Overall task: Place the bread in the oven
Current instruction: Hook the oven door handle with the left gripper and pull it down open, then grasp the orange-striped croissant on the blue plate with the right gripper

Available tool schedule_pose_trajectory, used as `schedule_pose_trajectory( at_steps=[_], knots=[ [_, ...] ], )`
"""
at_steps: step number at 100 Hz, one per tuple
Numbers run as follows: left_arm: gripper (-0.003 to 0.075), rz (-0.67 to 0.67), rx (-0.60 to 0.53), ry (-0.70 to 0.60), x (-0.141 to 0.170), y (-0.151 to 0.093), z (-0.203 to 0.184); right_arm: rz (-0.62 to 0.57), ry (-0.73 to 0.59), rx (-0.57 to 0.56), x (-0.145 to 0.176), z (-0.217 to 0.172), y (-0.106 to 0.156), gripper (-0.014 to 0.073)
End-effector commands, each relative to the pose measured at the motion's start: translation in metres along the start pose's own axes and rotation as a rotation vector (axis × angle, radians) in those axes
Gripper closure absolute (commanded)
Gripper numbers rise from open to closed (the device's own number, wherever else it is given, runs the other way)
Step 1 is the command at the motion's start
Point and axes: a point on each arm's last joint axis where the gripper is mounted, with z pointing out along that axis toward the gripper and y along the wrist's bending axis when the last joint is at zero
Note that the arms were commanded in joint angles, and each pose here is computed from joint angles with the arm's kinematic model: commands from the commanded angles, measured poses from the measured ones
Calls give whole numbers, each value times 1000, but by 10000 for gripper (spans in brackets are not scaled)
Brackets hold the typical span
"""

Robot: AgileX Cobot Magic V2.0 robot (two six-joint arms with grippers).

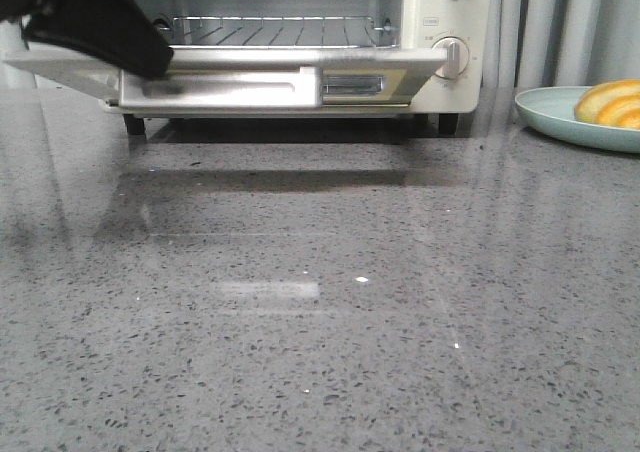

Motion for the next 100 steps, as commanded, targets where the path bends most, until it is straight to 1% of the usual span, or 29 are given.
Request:
schedule_pose_trajectory(
  at_steps=[1, 9, 21, 28, 35, 36, 37, 40, 45, 50, 55, 60, 65, 82, 96, 100],
  knots=[
    [742, -4, -28, -132, -21, -5, -23, -42, -19, 16, -32, 22, 2, 643],
    [742, 6, -25, -150, -23, -8, -31, -62, 12, 28, -49, 45, 2, 643],
    [742, 28, -22, -198, -26, -17, -50, -98, 102, 54, -62, 91, 0, 643],
    [742, 48, -19, -242, -28, -25, -68, -100, 174, 67, -65, 120, -1, 643],
    [742, 73, -17, -297, -30, -34, -89, -92, 270, 95, -63, 148, -9, 641],
    [742, 79, -17, -315, -30, -37, -96, -90, 299, 102, -60, 156, -11, 640],
    [742, 77, -17, -315, -30, -37, -96, -89, 300, 105, -62, 155, -11, 639],
    [742, 83, -16, -347, -30, -43, -108, -84, 350, 118, -57, 169, -16, 631],
    [742, 99, -14, -390, -28, -51, -125, -73, 415, 139, -51, 185, -23, 589],
    [742, 125, -16, -429, -26, -58, -141, -64, 465, 156, -45, 198, -30, 514],
    [742, 156, -20, -458, -22, -65, -156, -58, 500, 168, -38, 211, -36, 407],
    [742, 166, -26, -480, -18, -70, -168, -54, 534, 174, -28, 222, -39, 323],
    [742, 167, -34, -499, -14, -75, -179, -50, 567, 181, -18, 232, -44, 267],
    [742, 163, -37, -553, -3, -87, -206, -34, 690, 190, 26, 270, -53, 258],
    [742, 164, -37, -581, 1, -91, -215, 27, 735, 174, 55, 294, -55, 258],
    [742, 165, -36, -580, 1, -91, -215, 44, 740, 169, 61, 298, -55, 275]
  ],
)
